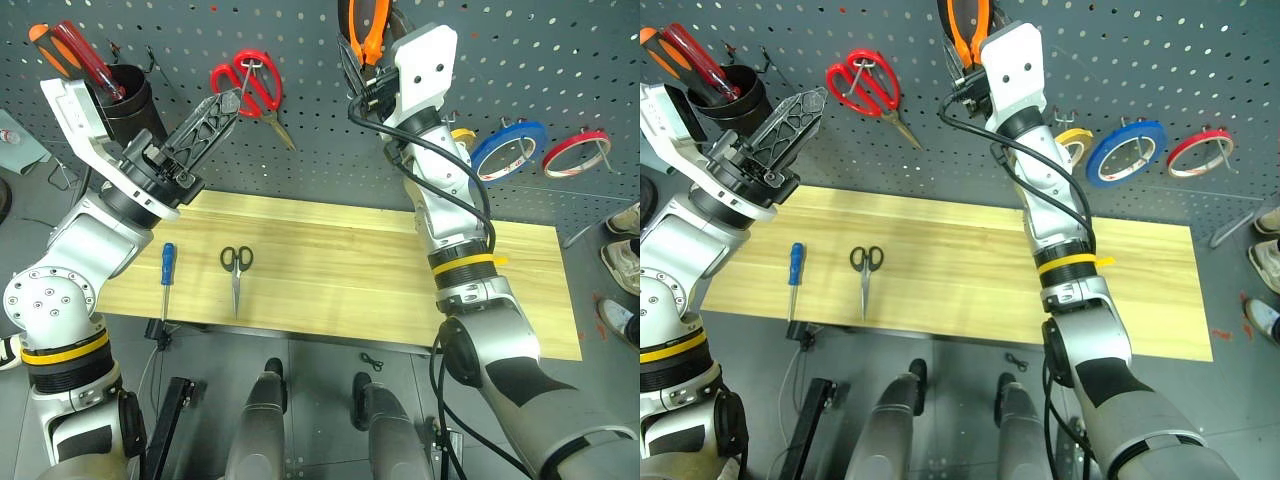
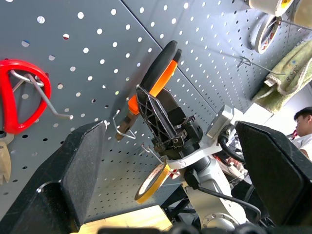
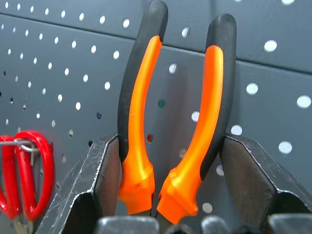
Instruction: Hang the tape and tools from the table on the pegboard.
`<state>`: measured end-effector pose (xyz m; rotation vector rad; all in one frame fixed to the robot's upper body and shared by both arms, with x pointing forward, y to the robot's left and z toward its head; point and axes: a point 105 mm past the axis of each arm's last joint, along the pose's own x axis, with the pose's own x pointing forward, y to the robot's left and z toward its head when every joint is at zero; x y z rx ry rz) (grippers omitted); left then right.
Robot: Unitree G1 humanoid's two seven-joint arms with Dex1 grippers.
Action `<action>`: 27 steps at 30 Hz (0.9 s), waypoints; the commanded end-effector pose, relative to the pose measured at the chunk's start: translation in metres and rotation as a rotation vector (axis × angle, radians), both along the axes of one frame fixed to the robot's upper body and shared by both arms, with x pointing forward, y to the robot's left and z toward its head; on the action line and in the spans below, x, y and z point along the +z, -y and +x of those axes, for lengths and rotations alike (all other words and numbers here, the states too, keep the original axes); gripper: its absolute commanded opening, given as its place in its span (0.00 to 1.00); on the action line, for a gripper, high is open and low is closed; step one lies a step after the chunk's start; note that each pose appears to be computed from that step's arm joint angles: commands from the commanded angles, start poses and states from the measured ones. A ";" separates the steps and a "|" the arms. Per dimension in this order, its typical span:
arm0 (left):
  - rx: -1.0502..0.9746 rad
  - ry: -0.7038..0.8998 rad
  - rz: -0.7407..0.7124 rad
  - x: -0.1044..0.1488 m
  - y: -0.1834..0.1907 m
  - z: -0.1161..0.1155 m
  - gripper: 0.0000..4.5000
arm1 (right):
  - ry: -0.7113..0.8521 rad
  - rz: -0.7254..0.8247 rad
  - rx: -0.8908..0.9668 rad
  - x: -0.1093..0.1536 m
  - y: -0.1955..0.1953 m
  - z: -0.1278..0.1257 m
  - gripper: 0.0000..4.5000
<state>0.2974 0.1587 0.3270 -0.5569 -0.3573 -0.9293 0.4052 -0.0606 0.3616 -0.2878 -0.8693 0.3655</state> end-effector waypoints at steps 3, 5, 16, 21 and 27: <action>-0.015 0.040 0.024 0.006 0.004 -0.010 1.00 | 0.009 -0.003 0.007 -0.002 0.002 -0.005 0.84; -0.017 0.038 0.024 0.005 0.004 -0.009 1.00 | 0.007 -0.007 0.009 -0.002 0.003 -0.006 0.97; 0.253 -0.227 0.403 -0.101 -0.015 0.006 1.00 | -0.275 -0.235 0.210 -0.049 0.019 -0.039 1.00; 0.544 -0.415 0.603 -0.160 -0.044 0.014 1.00 | -0.555 -0.324 0.494 -0.089 0.011 -0.076 1.00; 0.741 -0.564 0.678 -0.209 -0.046 0.026 1.00 | -0.694 -0.503 0.727 -0.133 0.002 -0.112 1.00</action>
